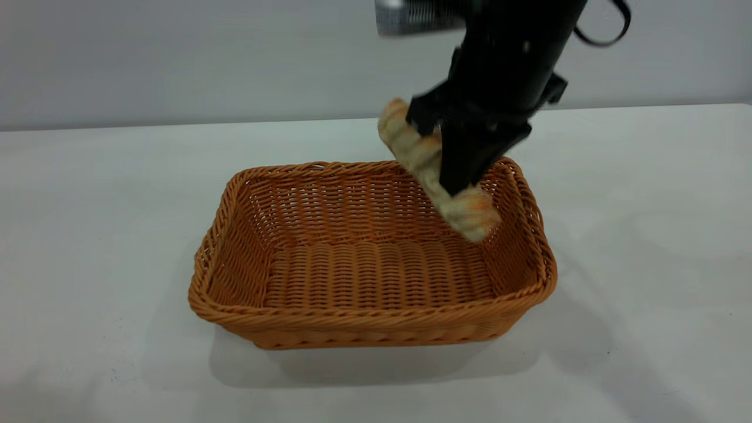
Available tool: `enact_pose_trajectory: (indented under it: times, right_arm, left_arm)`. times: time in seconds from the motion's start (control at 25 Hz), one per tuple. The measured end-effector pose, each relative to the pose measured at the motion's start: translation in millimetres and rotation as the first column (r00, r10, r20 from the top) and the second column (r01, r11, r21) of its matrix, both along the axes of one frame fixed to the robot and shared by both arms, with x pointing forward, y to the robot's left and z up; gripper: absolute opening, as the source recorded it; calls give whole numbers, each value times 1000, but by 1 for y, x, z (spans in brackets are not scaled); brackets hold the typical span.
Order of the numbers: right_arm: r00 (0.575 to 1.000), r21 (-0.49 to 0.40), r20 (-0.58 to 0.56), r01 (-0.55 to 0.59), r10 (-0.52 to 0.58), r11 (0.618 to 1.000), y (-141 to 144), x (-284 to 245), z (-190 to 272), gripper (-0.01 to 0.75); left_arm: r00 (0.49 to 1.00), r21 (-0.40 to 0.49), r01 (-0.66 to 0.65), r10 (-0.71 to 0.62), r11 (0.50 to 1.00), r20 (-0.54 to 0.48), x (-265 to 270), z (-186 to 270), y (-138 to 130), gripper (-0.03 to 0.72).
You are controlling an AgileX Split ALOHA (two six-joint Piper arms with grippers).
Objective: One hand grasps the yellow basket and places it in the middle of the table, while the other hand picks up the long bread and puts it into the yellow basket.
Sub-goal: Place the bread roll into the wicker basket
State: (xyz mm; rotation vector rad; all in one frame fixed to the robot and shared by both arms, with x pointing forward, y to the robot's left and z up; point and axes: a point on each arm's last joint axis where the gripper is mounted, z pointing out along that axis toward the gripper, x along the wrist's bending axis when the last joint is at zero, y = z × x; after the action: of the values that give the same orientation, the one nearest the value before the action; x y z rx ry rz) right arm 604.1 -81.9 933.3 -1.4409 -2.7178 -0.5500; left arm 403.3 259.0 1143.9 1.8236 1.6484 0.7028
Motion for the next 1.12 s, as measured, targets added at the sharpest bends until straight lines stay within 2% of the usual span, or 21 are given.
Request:
enact_pose_trajectory:
  times: [0.16, 0.4, 0.52, 0.8, 1.12]
  right_arm:
    - [1000, -19, -9, -22, 22, 1000, 1, 3, -19, 126]
    - [1000, -22, -2, -27, 27, 999, 2, 5, -25, 399]
    - [1000, -23, -9, -29, 28, 999, 1, 4, -25, 476]
    - [999, -23, -11, -41, 41, 999, 1, 3, -20, 498]
    - [987, 6, 147, -63, 61, 998, -5, -3, 45, 498]
  left_arm:
    - [1000, -3, -2, 2, 1000, 9, -21, -8, 8, 580]
    - [999, -15, -6, 7, 1000, 37, -60, -27, 22, 580]
    - [999, -16, -11, 12, 1000, 38, -76, -38, 28, 580]
    - [999, -19, -24, 25, 1000, 38, -106, -62, 40, 580]
    - [999, -19, -39, 40, 999, 25, -131, -88, 50, 580]
